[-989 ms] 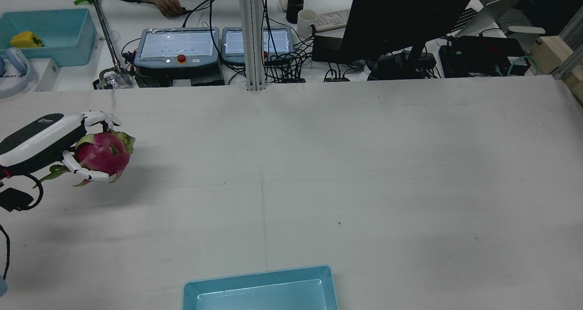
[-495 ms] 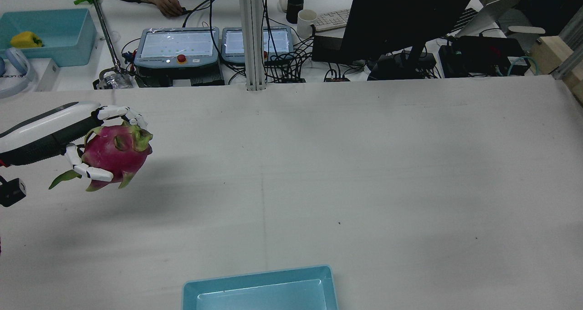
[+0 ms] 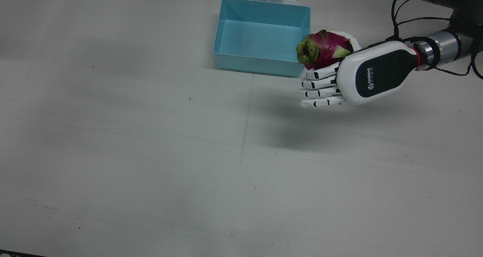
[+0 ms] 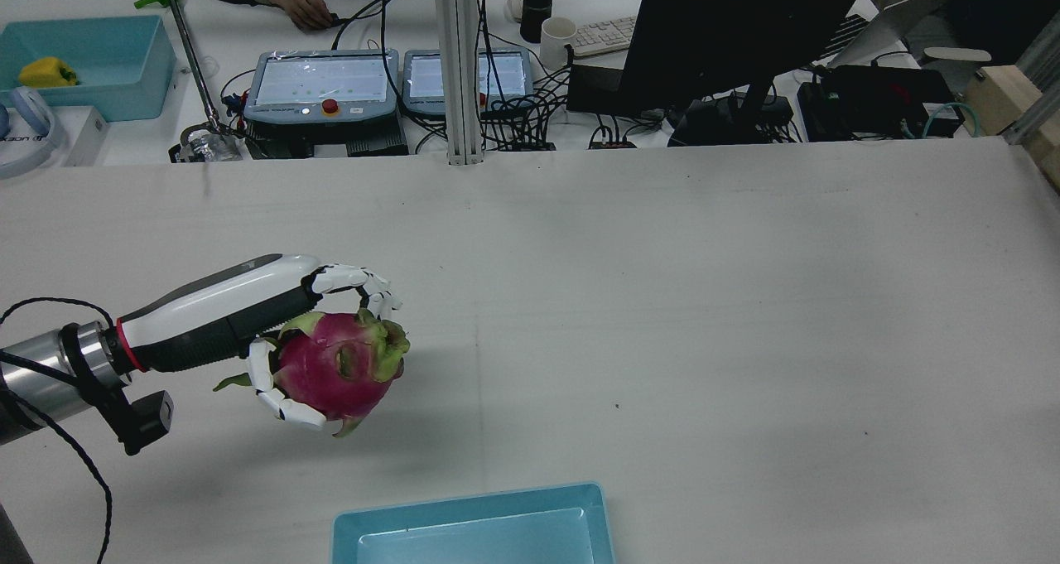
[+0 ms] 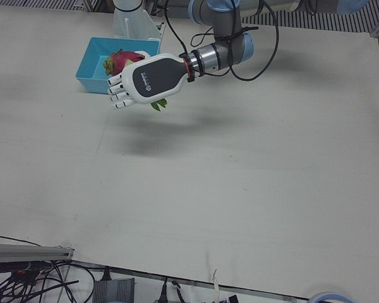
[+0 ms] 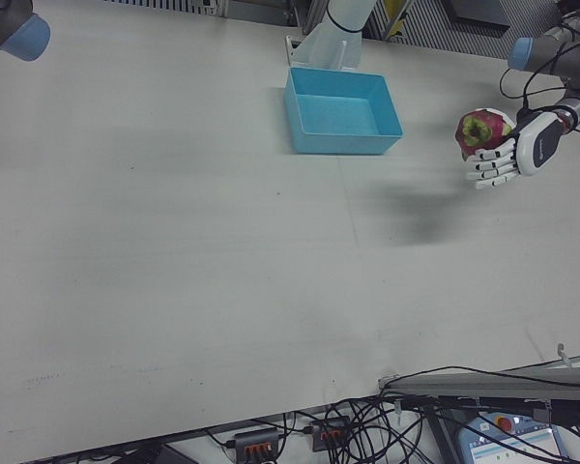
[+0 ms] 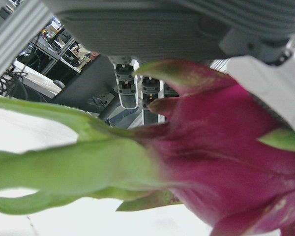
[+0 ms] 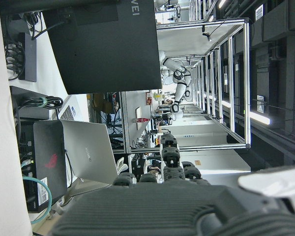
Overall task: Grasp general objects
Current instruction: 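Lift the dragon fruit and carry it toward the light-blue tray, then lower the fruit into the tray and open the left hand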
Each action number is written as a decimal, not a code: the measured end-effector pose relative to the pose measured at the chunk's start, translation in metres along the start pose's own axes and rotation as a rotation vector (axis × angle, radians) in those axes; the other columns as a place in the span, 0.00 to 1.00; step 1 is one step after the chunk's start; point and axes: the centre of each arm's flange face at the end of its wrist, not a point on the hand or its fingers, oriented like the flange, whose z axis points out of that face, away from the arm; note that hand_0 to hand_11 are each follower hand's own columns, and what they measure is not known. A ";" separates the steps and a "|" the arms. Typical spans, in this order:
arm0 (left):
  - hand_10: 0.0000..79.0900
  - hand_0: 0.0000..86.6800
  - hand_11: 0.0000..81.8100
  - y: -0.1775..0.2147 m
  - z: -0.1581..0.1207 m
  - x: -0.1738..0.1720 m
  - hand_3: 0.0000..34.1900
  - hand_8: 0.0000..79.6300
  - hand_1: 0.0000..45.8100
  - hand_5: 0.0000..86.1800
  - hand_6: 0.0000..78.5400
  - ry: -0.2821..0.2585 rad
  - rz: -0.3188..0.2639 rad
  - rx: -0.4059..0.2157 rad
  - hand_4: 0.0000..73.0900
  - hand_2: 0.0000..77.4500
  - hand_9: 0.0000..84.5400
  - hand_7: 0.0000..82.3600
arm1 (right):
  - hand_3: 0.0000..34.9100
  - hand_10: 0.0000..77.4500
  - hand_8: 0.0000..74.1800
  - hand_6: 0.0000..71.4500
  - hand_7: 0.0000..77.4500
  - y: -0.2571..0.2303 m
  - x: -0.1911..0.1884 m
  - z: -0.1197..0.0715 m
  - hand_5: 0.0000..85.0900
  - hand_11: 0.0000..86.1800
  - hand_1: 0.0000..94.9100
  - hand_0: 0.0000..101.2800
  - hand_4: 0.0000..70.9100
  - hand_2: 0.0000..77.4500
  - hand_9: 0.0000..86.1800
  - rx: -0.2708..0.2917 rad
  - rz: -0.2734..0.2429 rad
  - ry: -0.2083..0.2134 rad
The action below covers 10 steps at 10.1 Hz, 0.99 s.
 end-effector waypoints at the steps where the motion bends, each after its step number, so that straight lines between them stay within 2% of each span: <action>1: 0.18 0.57 0.25 0.036 0.032 -0.001 0.00 0.36 0.00 0.74 0.38 0.003 -0.032 -0.033 0.10 0.43 0.27 0.52 | 0.00 0.00 0.00 0.00 0.00 0.000 0.000 0.000 0.00 0.01 0.09 0.00 0.00 0.02 0.01 0.000 0.000 0.000; 3: 0.18 0.57 0.26 0.096 0.088 0.011 0.00 0.36 0.00 0.74 0.38 0.006 -0.056 -0.087 0.10 0.43 0.27 0.52 | 0.00 0.00 0.00 0.00 0.00 0.000 0.000 0.000 0.00 0.01 0.09 0.00 0.00 0.02 0.01 0.000 0.000 0.000; 5: 0.19 0.58 0.27 0.129 0.114 0.015 0.00 0.37 0.00 0.75 0.40 0.029 -0.094 -0.136 0.10 0.44 0.27 0.54 | 0.00 0.00 0.00 0.00 0.00 0.000 0.000 0.000 0.01 0.01 0.09 0.00 0.00 0.02 0.01 0.000 -0.001 0.000; 6: 0.19 0.58 0.27 0.145 0.119 0.013 0.00 0.37 0.00 0.75 0.40 0.054 -0.133 -0.170 0.10 0.44 0.27 0.54 | 0.00 0.00 0.00 0.00 0.00 0.000 0.000 0.000 0.00 0.01 0.09 0.00 0.00 0.02 0.01 0.000 -0.001 0.000; 7: 0.19 0.58 0.27 0.158 0.121 0.011 0.00 0.32 0.00 0.75 0.31 0.084 -0.168 -0.202 0.10 0.44 0.22 0.47 | 0.00 0.00 0.00 0.00 0.00 0.000 0.000 0.000 0.00 0.01 0.09 0.00 0.00 0.02 0.01 0.000 -0.001 0.000; 8: 0.17 0.59 0.21 0.167 0.119 0.012 0.00 0.27 0.00 0.75 0.24 0.107 -0.192 -0.225 0.10 0.44 0.15 0.39 | 0.00 0.00 0.00 0.00 0.00 0.000 0.000 0.000 0.01 0.01 0.09 0.00 0.00 0.02 0.01 0.000 -0.001 0.000; 9: 0.17 0.59 0.21 0.171 0.113 0.012 0.00 0.27 0.00 0.75 0.24 0.128 -0.207 -0.240 0.10 0.44 0.15 0.39 | 0.00 0.00 0.00 0.00 0.00 0.000 0.000 0.000 0.01 0.01 0.09 0.00 0.00 0.02 0.01 0.000 -0.001 0.000; 10: 0.13 0.58 0.16 0.171 0.099 0.010 0.00 0.21 0.00 0.75 0.15 0.149 -0.217 -0.251 0.10 0.44 0.09 0.30 | 0.00 0.00 0.00 0.00 0.00 0.000 0.000 0.000 0.01 0.01 0.09 0.00 0.00 0.02 0.01 0.000 -0.001 0.000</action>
